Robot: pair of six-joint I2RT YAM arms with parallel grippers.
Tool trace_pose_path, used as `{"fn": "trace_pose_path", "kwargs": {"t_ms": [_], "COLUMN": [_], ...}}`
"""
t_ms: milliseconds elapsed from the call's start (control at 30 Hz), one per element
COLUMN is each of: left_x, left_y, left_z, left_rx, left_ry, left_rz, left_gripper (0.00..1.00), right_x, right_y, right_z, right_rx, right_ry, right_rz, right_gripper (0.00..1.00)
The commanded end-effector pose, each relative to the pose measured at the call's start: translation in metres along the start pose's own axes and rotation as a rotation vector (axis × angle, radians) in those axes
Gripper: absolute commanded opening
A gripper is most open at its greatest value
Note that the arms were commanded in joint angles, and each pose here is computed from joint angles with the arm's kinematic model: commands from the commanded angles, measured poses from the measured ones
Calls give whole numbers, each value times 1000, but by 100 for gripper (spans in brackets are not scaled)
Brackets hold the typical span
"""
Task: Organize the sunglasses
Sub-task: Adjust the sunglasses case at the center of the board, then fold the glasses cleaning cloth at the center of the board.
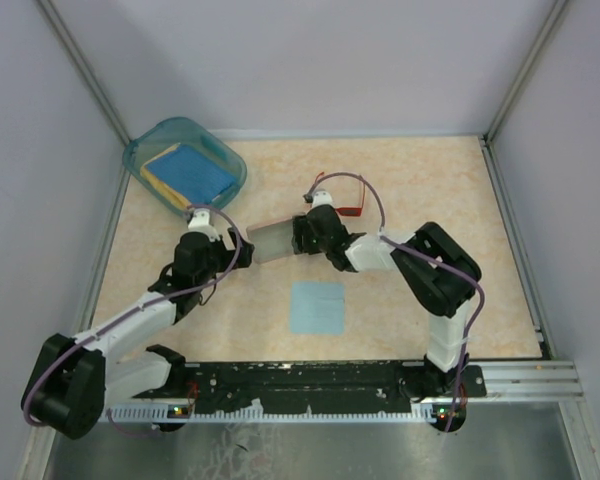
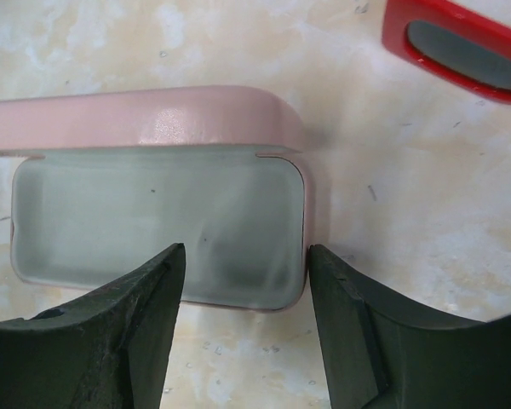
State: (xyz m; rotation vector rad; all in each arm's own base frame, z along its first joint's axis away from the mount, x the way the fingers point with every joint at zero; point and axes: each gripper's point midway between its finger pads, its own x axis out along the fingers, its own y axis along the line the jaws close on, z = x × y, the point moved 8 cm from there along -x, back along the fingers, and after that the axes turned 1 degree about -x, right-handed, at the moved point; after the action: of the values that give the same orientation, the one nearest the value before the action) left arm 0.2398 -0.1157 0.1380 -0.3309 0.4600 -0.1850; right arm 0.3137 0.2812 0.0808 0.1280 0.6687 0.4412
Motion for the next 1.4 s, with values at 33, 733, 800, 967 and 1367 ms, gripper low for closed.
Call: {"fn": "trace_pose_path", "kwargs": {"t_ms": [33, 733, 800, 967, 1367], "left_x": [-3, -22, -26, -37, -42], "left_y": [2, -8, -11, -20, -47], "left_z": [0, -13, -14, -18, -34], "left_rx": [-3, -44, -55, -98, -94], "left_ry": [-11, 31, 23, 14, 96], "left_rz": [1, -154, -209, -329, -457], "left_gripper": [99, 100, 100, 100, 99], "right_x": [-7, -123, -137, -171, -197], "right_y": [16, -9, -15, -31, -44], "right_z": [7, 30, 22, 2, -33], "right_rx": [18, 44, 51, 89, 114], "right_ry": [-42, -230, -242, -279, -175], "right_rz": [36, 57, 77, 54, 48], "right_gripper": [60, 82, 80, 79, 91]}}
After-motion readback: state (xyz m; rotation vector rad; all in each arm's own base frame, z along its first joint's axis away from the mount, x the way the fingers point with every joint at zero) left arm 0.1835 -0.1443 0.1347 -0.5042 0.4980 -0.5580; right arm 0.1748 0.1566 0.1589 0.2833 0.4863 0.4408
